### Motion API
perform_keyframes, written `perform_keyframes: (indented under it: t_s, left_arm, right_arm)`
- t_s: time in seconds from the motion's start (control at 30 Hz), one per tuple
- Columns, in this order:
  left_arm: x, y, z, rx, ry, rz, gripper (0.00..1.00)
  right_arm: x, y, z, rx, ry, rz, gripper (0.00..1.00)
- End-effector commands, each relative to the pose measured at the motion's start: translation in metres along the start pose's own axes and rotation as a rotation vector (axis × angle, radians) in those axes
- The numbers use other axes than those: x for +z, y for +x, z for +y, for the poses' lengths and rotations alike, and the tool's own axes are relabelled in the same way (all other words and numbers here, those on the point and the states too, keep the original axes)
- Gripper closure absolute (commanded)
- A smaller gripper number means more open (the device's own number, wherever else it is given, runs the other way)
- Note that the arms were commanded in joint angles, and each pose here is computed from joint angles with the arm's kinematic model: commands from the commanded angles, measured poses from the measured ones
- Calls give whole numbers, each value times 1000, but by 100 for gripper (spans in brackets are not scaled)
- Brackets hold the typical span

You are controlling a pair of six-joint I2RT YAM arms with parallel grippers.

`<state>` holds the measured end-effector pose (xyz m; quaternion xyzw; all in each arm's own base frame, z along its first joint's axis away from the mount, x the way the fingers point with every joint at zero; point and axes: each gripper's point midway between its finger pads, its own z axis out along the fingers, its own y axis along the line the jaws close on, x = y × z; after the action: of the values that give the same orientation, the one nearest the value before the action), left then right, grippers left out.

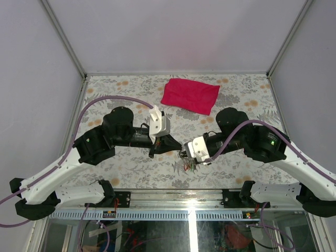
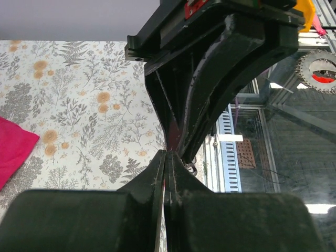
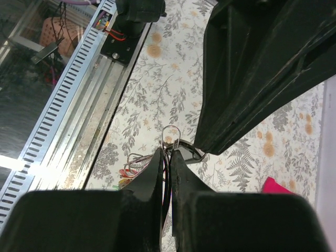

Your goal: Put the keys on the keyring

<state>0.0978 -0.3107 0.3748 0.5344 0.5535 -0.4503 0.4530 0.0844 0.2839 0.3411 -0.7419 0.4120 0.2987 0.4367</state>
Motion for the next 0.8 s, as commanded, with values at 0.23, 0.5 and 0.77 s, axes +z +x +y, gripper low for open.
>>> perform_keyframes:
  t_s: [0.23,0.5,0.77]
  left_arm:
    - [-6,-9,-17,44,97,-1,100]
    - [-3,-8,-21,36,134,12,100]
    - [-1,-6,-26,31,177,29,100]
  right_arm:
    - [-11,-21,-2,-34,1,-56,99]
    - [-10,-22,-1,-29,-2,-63,99]
    - [-8,-18,1,-22,-7,-53,99]
